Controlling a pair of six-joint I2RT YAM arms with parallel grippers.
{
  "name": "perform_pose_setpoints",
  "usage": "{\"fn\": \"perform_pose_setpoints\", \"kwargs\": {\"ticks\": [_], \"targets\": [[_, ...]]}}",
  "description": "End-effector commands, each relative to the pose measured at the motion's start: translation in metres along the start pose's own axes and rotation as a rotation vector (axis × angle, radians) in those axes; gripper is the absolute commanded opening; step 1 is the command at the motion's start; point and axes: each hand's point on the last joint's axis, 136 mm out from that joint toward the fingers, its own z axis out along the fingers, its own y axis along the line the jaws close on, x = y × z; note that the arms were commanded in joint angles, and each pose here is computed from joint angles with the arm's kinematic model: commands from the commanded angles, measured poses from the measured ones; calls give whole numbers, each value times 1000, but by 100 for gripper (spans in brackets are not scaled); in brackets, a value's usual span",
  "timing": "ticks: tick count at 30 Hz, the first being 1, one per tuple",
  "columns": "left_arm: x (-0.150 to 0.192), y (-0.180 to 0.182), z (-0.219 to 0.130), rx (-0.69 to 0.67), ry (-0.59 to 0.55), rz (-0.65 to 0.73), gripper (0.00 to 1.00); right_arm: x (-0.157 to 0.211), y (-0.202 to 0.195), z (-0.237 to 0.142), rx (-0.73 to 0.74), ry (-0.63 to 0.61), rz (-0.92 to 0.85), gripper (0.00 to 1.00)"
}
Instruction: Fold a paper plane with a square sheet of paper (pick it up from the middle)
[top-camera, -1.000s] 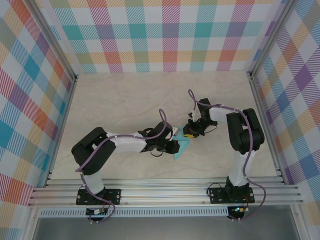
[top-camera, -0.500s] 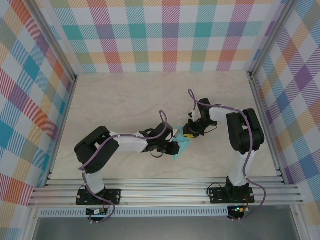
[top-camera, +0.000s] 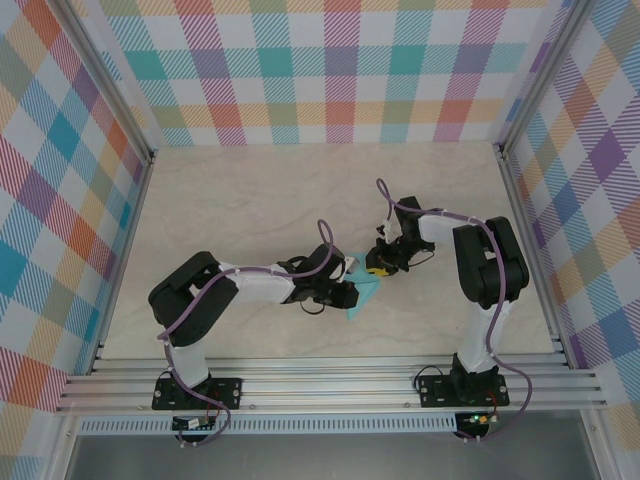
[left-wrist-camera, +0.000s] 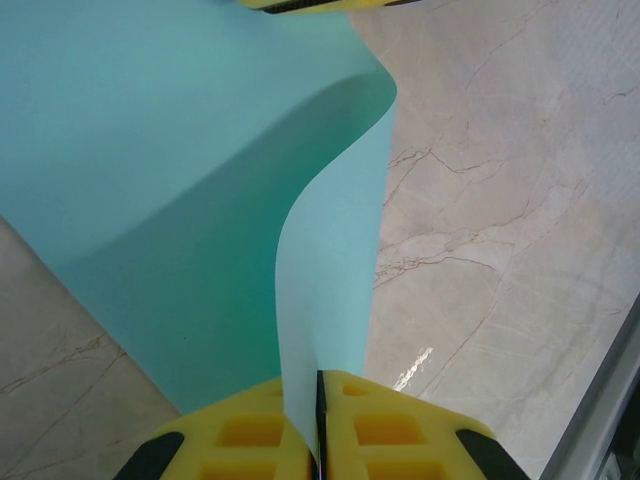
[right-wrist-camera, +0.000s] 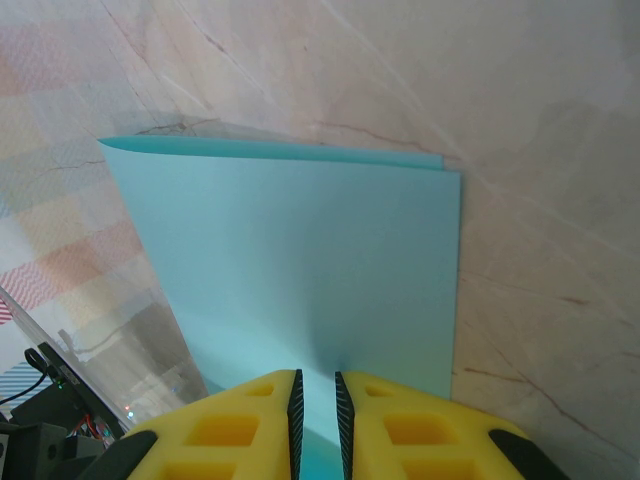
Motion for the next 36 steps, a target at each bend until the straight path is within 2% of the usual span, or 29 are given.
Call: {"fn": "perform_pose_setpoints", "kwargs": {"ticks": [1,12,28,36], "targets": [[1,8,5,-11,16,-1,10,9,-8,1,49,25,17,20],[3,11,12,-6,26,-4,11,8,3,-5,12,14,4,21],[-6,-1,4,23,6,43,11,13,-20,5,94,40,38,17],[2,14,12,-30,40,26,11,11,-15,3,75,34,32,17]]}}
